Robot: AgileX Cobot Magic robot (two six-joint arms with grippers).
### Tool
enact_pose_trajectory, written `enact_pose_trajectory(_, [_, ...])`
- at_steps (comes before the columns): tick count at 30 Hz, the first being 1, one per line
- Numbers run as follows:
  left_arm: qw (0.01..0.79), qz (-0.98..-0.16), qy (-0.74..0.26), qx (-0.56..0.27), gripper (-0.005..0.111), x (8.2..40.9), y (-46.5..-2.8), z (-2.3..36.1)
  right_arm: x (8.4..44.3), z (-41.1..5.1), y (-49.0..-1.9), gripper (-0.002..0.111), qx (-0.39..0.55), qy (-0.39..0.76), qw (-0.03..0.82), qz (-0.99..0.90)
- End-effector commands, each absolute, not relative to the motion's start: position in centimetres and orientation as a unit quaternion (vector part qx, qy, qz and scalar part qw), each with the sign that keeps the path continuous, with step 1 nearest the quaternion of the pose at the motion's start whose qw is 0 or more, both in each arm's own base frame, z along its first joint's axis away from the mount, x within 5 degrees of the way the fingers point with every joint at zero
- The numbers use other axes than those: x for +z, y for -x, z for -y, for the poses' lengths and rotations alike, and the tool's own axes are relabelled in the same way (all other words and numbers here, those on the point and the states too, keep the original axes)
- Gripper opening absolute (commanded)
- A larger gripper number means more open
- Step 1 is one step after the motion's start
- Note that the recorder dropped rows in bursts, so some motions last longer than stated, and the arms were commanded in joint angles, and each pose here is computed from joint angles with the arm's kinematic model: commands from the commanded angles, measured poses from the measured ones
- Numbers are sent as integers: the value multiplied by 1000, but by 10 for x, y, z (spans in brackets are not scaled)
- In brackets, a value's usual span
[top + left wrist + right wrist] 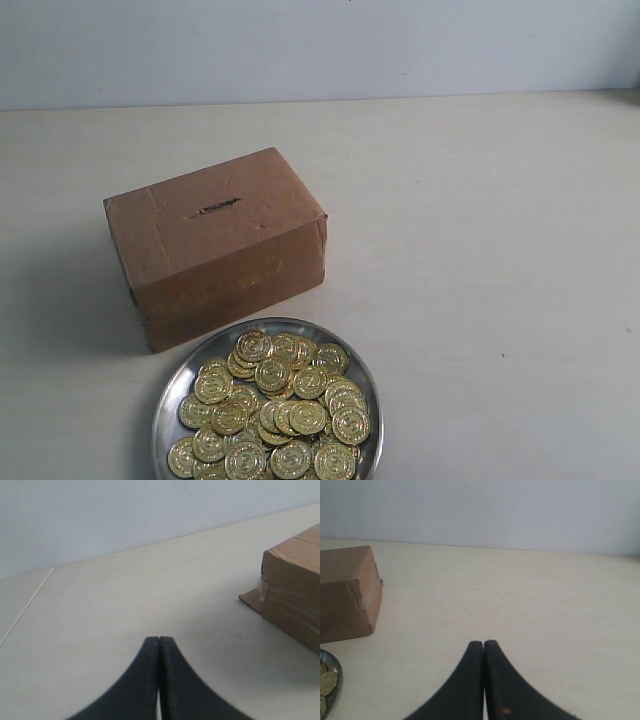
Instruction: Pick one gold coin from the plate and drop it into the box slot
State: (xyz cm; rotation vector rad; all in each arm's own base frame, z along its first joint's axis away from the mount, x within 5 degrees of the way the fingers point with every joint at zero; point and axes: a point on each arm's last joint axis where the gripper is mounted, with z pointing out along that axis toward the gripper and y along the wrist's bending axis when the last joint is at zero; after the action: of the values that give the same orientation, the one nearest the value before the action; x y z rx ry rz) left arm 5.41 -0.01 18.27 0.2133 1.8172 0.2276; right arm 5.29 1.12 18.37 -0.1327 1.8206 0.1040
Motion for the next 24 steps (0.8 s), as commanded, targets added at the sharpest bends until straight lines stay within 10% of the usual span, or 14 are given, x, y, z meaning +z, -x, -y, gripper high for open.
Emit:
enact_pose_trajectory(1, [609,-782,-88,99,0,184,-54,0,183,-11,-53,0,47,56,612,-787])
enact_pose_trajectory(24, [602,-783,-101,116,0,183,-54,-1,183,-11,-53,0,47,57,612,-787])
